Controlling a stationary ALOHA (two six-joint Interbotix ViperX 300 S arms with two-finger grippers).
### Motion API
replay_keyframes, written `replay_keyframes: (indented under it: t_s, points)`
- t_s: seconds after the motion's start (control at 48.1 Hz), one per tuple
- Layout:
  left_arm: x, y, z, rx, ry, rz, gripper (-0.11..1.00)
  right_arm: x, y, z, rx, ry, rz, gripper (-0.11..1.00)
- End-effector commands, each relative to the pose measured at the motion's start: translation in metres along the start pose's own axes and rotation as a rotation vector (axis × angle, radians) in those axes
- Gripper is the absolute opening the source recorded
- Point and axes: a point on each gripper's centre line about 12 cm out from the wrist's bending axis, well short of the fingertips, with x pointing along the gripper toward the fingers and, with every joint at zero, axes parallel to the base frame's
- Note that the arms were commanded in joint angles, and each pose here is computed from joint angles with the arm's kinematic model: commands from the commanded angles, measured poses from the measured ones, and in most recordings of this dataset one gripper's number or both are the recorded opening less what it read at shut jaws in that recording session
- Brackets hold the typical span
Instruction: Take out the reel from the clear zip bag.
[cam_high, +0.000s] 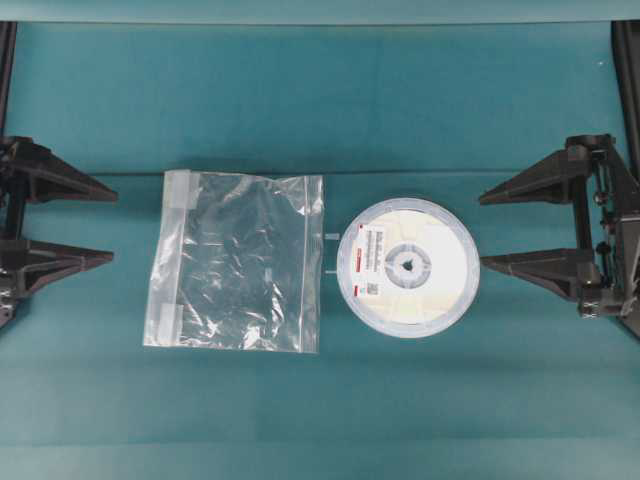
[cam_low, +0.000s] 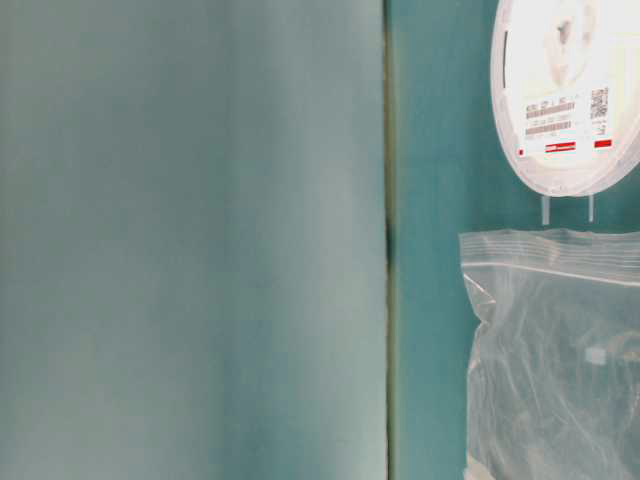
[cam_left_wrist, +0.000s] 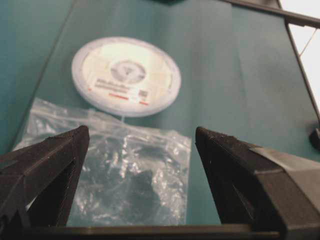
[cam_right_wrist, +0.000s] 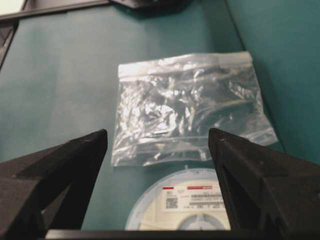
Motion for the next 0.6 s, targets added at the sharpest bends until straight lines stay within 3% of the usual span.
replay_keyframes:
  t_s: [0.0, 0.291, 0.582]
  points:
    - [-0.0002, -0.0024, 0.0101, 0.007, -0.022, -0.007, 0.92, 0.0, 0.001, 0.0062, -0.032, -0.011, 0.001, 0.89]
    - [-0.0009, -0.0028, 0.0124, 0.133, -0.03, -0.006, 0.92, -0.0007, -0.001, 0.0036, -0.127, 0.017, -0.018, 0.89]
    - [-0.0009, -0.0025, 0.0125, 0.134, -0.03, -0.005, 0.92, -0.0036, -0.0013, 0.0047, -0.124, 0.01, -0.02, 0.89]
